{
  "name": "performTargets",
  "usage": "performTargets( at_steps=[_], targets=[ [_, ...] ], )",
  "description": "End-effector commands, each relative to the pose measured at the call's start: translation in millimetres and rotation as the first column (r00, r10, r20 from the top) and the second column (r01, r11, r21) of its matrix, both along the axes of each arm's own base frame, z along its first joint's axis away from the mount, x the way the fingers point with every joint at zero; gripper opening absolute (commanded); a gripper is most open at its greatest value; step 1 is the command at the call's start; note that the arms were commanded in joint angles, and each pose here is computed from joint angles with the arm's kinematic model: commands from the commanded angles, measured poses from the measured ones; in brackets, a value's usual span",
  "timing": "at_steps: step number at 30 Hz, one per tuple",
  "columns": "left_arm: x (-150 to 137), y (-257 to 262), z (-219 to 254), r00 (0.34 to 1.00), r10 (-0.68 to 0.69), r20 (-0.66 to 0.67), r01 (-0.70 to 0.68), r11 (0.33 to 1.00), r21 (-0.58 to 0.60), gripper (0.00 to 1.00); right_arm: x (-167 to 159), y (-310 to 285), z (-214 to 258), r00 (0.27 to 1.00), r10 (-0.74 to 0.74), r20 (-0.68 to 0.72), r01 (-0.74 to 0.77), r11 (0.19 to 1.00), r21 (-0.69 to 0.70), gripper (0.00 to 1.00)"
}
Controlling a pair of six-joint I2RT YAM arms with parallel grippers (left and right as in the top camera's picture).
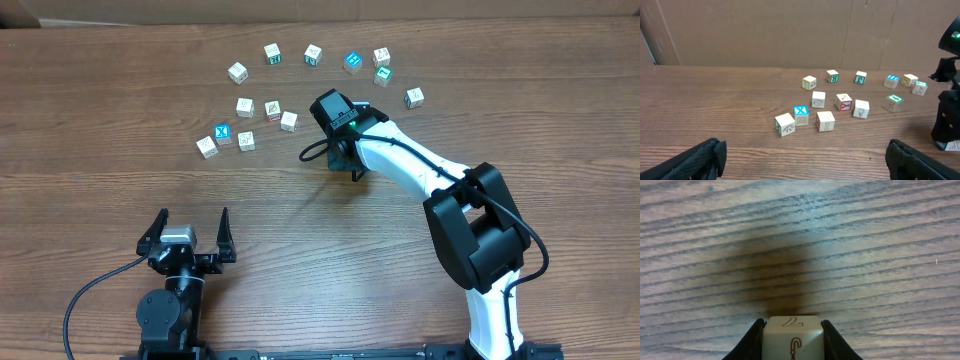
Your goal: Form a horizontal line
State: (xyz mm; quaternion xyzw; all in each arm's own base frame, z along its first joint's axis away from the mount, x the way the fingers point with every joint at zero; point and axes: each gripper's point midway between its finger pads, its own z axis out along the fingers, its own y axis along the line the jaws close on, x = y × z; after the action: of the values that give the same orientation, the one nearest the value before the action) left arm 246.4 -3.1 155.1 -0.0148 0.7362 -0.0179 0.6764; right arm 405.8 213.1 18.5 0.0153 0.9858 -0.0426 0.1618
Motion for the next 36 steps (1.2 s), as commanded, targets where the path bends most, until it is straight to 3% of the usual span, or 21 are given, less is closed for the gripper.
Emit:
performTargets(
  at_steps=[1,26,33,36],
  targets=[
    [-0.2,0.2,1.1,1.000,0.001,0.009,-0.001,1.000,0.019,1.00,3.5,-7.4,9.2,1.000,-0.004,0.021,0.004,1.000,-0.010,0.18],
    [-0.2,-1.1,1.1,1.000,-0.004,0.009,0.004,1.000,0.019,1.00,3.5,-13.9,8.5,1.000,-0.016,0.010,0.016,1.000,-0.016,0.19],
    [-0.2,-1.1,1.2,1.000,-0.004,0.010,0.004,1.000,0.019,1.00,2.8,-14.2,8.3,1.000,-0.016,0.007,0.016,1.000,-0.018,0.25],
    [-0.2,-1.1,1.1,1.000,-0.004,0.009,0.004,1.000,0.019,1.00,2.8,-14.2,8.3,1.000,-0.016,0.007,0.016,1.000,-0.018,0.34]
  ],
)
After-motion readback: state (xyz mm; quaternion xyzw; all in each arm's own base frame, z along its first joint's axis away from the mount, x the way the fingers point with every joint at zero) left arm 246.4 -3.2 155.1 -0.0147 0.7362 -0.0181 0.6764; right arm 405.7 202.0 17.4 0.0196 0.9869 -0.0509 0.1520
